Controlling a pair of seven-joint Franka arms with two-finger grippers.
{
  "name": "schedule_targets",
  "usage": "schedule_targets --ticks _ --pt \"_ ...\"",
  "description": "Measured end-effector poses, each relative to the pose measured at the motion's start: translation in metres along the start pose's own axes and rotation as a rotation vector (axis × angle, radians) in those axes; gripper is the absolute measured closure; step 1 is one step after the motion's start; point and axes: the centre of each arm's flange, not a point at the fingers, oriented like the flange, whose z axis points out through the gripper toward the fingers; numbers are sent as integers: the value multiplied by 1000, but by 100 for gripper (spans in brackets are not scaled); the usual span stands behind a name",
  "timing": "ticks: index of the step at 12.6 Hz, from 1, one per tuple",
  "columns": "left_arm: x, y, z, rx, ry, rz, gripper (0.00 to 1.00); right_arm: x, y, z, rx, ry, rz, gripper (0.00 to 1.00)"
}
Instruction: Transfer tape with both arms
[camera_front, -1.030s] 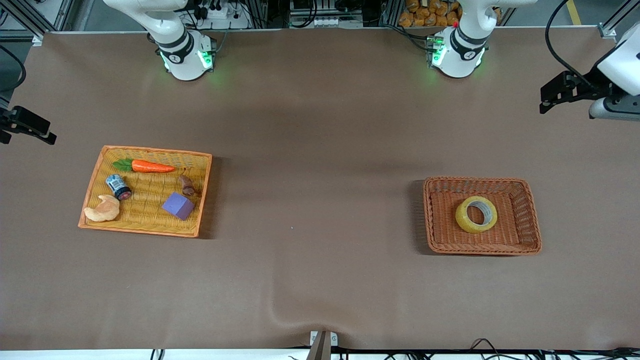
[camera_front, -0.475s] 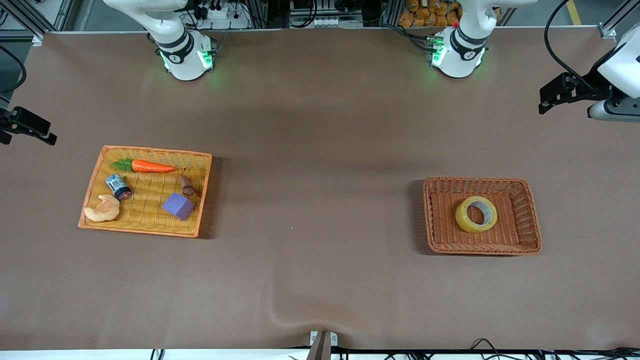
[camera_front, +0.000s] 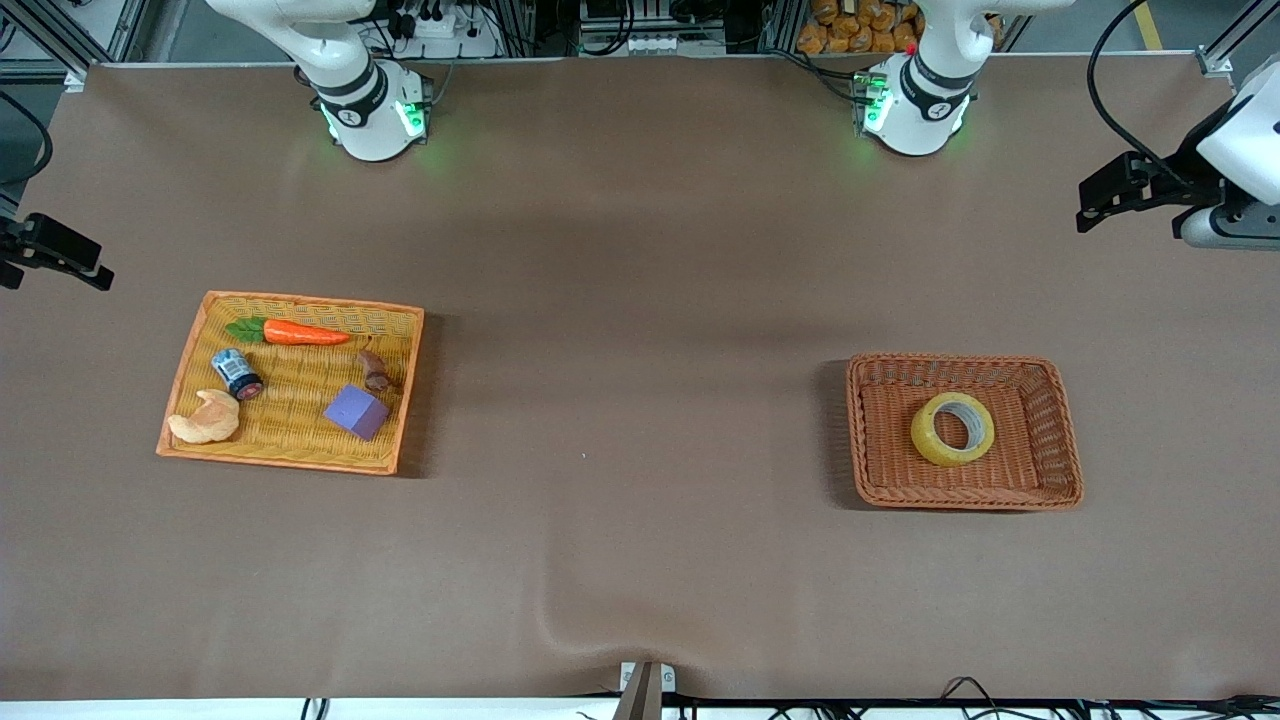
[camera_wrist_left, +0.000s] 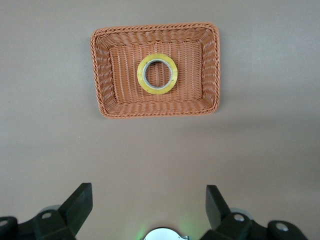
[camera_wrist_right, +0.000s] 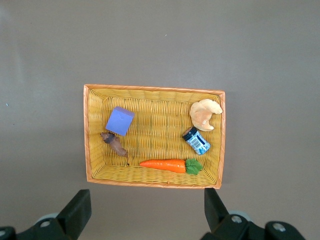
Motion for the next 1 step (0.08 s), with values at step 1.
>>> schedule_targets --ticks 1 --pt "0 0 0 0 0 1 0 0 0 0 0 0 0 0"
